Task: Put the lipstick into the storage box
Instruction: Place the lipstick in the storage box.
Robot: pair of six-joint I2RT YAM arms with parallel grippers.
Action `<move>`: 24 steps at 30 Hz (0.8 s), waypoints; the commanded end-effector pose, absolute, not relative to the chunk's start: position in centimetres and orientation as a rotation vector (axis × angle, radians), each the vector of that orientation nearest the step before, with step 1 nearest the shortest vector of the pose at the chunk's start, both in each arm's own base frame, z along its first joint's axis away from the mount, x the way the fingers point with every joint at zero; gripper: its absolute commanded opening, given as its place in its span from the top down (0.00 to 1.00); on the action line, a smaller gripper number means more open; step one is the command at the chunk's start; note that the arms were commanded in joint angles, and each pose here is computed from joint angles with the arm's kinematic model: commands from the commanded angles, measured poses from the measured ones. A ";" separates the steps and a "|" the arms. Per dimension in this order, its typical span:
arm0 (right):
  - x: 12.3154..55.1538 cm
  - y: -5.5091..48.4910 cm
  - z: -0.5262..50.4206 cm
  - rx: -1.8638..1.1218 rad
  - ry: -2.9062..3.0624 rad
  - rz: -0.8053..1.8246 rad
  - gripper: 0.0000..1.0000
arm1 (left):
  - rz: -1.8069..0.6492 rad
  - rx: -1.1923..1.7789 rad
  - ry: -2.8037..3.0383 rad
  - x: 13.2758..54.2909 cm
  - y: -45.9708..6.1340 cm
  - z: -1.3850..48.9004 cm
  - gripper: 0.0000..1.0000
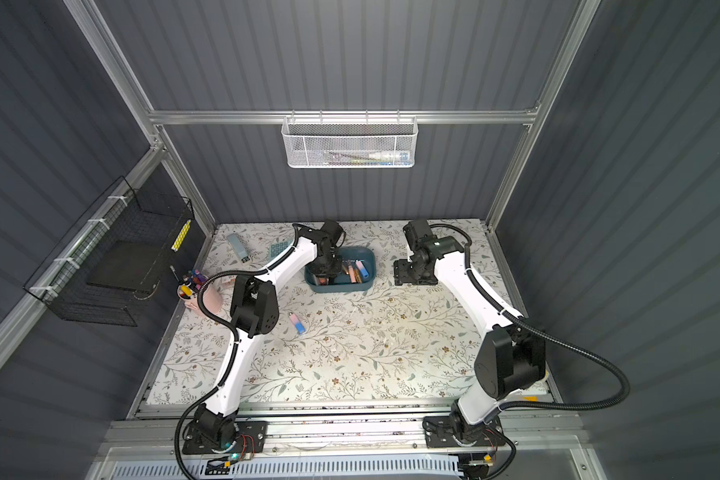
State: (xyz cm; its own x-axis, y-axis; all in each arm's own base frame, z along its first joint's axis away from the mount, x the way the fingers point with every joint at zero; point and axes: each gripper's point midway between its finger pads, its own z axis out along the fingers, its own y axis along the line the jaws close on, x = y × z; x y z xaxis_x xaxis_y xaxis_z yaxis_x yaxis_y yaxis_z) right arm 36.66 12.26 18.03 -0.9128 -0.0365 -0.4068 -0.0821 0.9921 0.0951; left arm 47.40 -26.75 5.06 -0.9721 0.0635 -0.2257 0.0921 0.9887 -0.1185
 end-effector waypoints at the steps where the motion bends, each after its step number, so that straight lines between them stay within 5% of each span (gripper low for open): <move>1: 36.9 11.5 18.2 -0.075 2.736 0.115 0.25 | -0.253 0.133 2.896 48.0 -27.4 5.5 0.53; 4: 36.9 11.3 18.3 -0.067 2.737 0.113 0.25 | -0.291 0.134 2.870 48.3 -27.8 6.3 0.44; 15: 36.7 11.8 18.2 -0.086 2.739 0.159 0.25 | -0.459 0.068 2.656 48.8 -28.6 17.5 0.41; 24: 36.4 13.0 17.9 -0.112 2.729 0.259 0.23 | -0.325 -0.155 2.719 40.7 -22.5 18.2 0.38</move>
State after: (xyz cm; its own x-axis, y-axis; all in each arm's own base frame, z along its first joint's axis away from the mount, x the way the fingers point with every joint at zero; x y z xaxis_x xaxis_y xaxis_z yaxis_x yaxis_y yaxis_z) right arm 36.71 12.53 17.85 -0.9190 -0.0400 -0.3922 -0.0982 0.9867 0.1294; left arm 43.35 -24.41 20.63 -0.8920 -0.0977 -0.4414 0.0386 0.9564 -0.2896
